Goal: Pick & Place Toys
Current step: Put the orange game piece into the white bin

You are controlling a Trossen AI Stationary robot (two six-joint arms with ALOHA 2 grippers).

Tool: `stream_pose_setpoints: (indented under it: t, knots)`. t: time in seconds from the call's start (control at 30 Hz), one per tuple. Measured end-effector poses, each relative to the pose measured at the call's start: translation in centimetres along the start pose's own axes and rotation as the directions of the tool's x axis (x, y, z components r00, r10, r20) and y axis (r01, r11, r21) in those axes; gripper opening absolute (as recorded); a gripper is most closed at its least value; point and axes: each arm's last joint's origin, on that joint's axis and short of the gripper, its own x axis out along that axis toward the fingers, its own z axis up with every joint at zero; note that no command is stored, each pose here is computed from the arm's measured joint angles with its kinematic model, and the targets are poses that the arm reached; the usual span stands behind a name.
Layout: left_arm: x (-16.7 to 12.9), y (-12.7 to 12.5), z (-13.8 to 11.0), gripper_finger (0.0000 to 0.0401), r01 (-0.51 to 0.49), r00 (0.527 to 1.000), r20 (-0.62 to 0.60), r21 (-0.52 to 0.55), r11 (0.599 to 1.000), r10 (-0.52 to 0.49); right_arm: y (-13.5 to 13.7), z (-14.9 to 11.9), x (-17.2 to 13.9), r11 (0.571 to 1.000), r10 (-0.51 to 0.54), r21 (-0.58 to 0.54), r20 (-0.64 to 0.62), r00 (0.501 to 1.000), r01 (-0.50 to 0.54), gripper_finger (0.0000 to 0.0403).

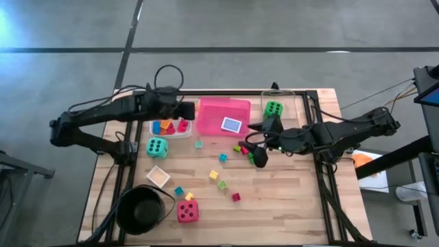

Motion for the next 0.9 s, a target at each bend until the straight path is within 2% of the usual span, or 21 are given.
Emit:
stream_pose_setpoints:
  t: [0.07,0.13,0.3,0.67,0.9]
  knots:
    - [0.7,1.4,0.1,0.0000,-0.141,0.990,-0.020,0.016,0.990,0.141,0.0,-0.1,0.0,1.000,-0.003,0.018,-0.007,1.000,0.003,0.0357]
    - [1.6,2.6,0.2,0.0000,-0.230,0.972,-0.042,0.045,0.972,0.232,0.0,-0.1,0.0,1.000,-0.004,0.029,-0.009,1.000,0.005,0.0357]
    - [4.3,4.8,-0.2,0.0000,-0.338,0.932,-0.113,0.080,0.938,0.346,-0.1,-0.1,0.0,0.999,-0.004,0.038,-0.009,1.000,0.005,0.0357]
    - [7.7,7.0,-2.3,0.0000,-0.438,0.860,-0.219,0.144,0.887,0.460,0.2,-0.3,-0.2,0.997,0.009,0.075,-0.021,1.000,-0.008,0.0357]
    - [9.7,7.0,-2.8,0.0000,-0.441,0.846,-0.253,0.165,0.882,0.470,0.1,-0.4,-0.2,0.996,0.007,0.084,-0.025,1.000,-0.005,0.0357]
